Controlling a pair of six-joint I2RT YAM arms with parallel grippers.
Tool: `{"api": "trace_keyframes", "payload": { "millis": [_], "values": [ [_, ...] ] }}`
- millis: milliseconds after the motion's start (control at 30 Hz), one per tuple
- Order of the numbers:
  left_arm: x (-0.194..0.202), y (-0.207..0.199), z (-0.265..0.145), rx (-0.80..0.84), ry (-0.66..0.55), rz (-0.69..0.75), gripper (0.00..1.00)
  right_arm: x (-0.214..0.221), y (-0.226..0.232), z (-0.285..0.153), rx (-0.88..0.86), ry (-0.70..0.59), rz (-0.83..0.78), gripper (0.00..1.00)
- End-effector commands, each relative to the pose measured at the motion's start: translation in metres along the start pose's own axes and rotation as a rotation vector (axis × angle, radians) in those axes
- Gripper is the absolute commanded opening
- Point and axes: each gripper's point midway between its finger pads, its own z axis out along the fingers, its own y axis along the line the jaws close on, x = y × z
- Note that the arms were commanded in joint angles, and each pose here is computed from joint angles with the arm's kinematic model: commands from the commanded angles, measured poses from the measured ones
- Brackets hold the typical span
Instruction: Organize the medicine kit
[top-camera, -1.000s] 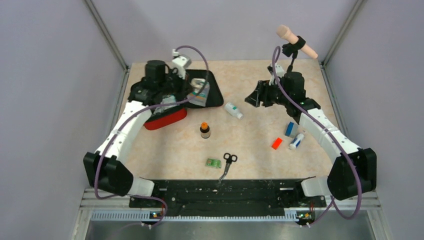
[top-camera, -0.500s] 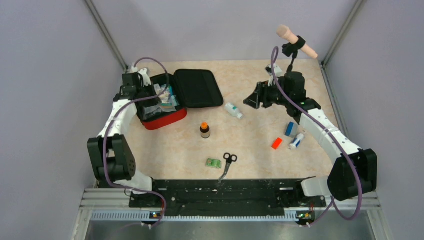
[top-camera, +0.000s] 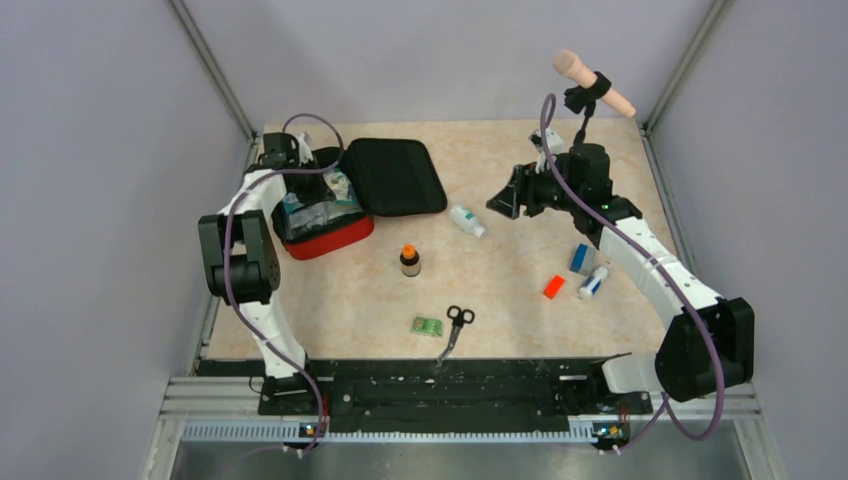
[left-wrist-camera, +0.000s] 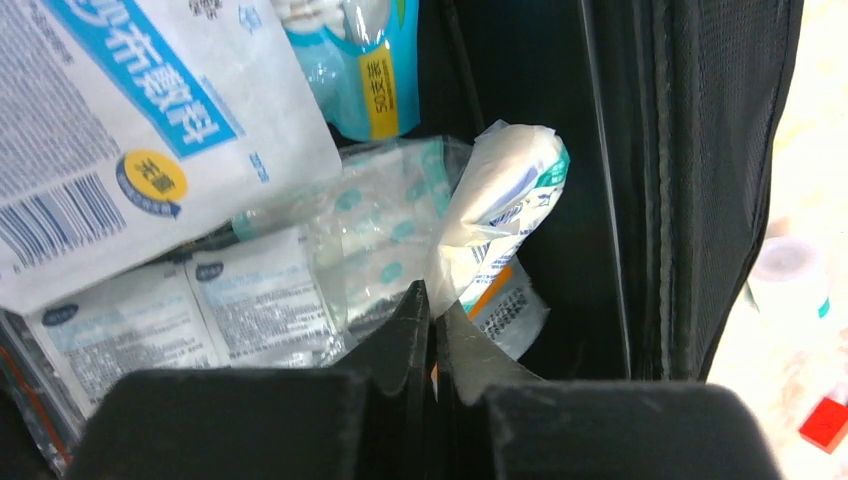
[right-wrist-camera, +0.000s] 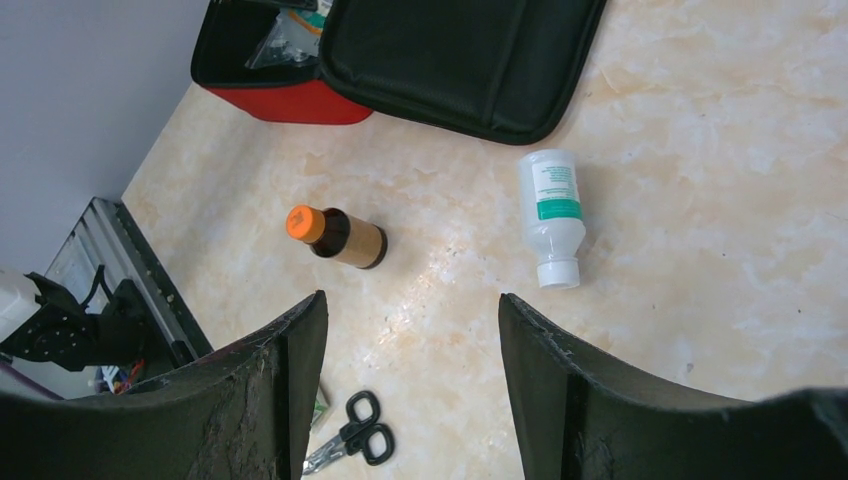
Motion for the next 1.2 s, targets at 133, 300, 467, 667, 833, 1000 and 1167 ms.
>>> {"api": "trace_keyframes", "payload": {
  "millis": [133,300,467,667,833,1000,1167],
  "values": [
    [-0.026,0.004,0.005,-0.029,-0.035,0.002,0.37,-0.006,0.005,-0.003,-0.015,-0.024,-0.045,0.63],
    [-0.038,0.006,-0.017,-0.091,-0.087,0.045,0.5,-0.005,0.004,-0.002,-0.014,-0.02,-0.044,0.63],
    [-0.059,-0.01,-0.069,-0.104,-0.222,0.124,0.59,-0.002,-0.001,-0.002,0.007,-0.011,-0.07,0.64],
    [-0.075,-0.035,-0.146,-0.109,-0.459,0.256,0.63,0.002,-0.011,-0.006,0.055,0.0,-0.147,0.68],
    [-0.07,-0.051,-0.199,-0.108,-0.599,0.373,0.98,0.004,-0.015,-0.009,0.069,0.029,-0.188,0.69],
    [-0.034,-0.077,-0.198,0.069,-0.512,0.468,0.99,0.015,-0.028,-0.016,0.13,0.104,-0.243,0.79],
    [0.01,-0.109,-0.193,0.309,-0.402,0.582,0.99,0.027,-0.04,-0.024,0.191,0.162,-0.275,0.89]
  ]
}}
